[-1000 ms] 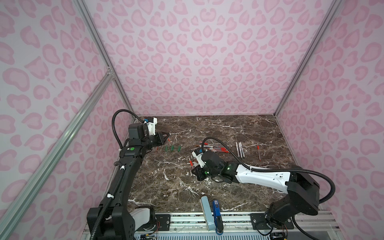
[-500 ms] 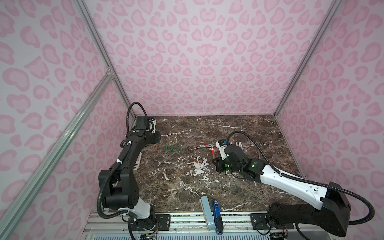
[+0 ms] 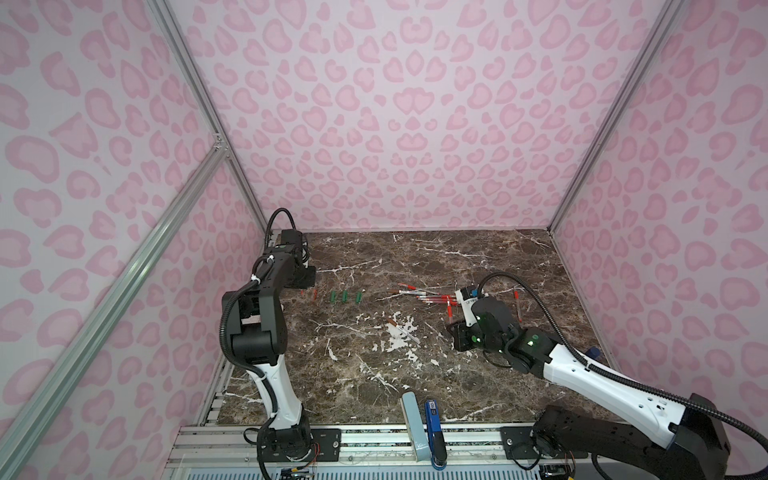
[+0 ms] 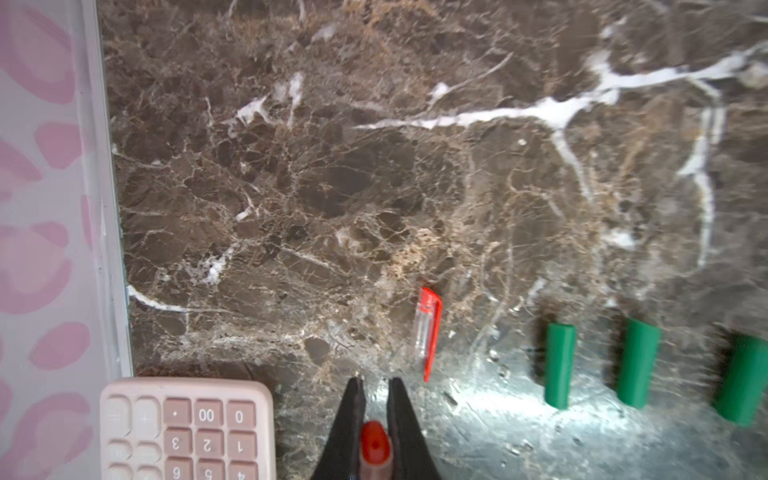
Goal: Open the pen caps
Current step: 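Lower the red cap with the left gripper while the right arm withdraws the pen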
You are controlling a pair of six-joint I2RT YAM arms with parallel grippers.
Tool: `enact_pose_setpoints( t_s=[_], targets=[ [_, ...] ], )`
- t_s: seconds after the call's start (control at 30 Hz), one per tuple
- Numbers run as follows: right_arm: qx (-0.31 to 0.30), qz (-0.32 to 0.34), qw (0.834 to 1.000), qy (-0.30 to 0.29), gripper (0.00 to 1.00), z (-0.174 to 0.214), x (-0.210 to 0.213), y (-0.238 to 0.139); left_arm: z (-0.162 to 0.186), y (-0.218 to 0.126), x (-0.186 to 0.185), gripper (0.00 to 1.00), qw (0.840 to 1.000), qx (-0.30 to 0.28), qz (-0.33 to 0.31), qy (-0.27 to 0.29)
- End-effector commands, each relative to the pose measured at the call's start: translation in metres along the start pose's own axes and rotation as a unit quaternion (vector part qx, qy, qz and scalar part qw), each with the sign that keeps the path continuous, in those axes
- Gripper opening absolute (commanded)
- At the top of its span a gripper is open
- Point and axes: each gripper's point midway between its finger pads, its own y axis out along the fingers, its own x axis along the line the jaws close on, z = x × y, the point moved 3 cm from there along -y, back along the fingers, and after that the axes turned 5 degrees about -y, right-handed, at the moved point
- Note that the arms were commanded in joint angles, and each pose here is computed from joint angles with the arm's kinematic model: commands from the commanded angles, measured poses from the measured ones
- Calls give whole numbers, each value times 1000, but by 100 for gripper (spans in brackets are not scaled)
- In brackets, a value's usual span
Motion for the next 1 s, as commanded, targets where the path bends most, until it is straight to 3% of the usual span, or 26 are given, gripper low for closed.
enact_pose_setpoints(
  t_s=[0.0, 0.53, 0.97],
  targets=[
    [-3, 9, 1000, 5, 0, 6, -10, -1, 4, 11, 7, 4, 999, 30, -9, 4],
    [-17, 19, 999, 24, 0, 4, -31, -18, 11, 57, -1, 10, 995, 95, 3, 14],
    [-19, 29, 999, 32, 0, 3, -42, -22, 10, 38, -3, 29, 997, 77, 13, 4]
  ],
)
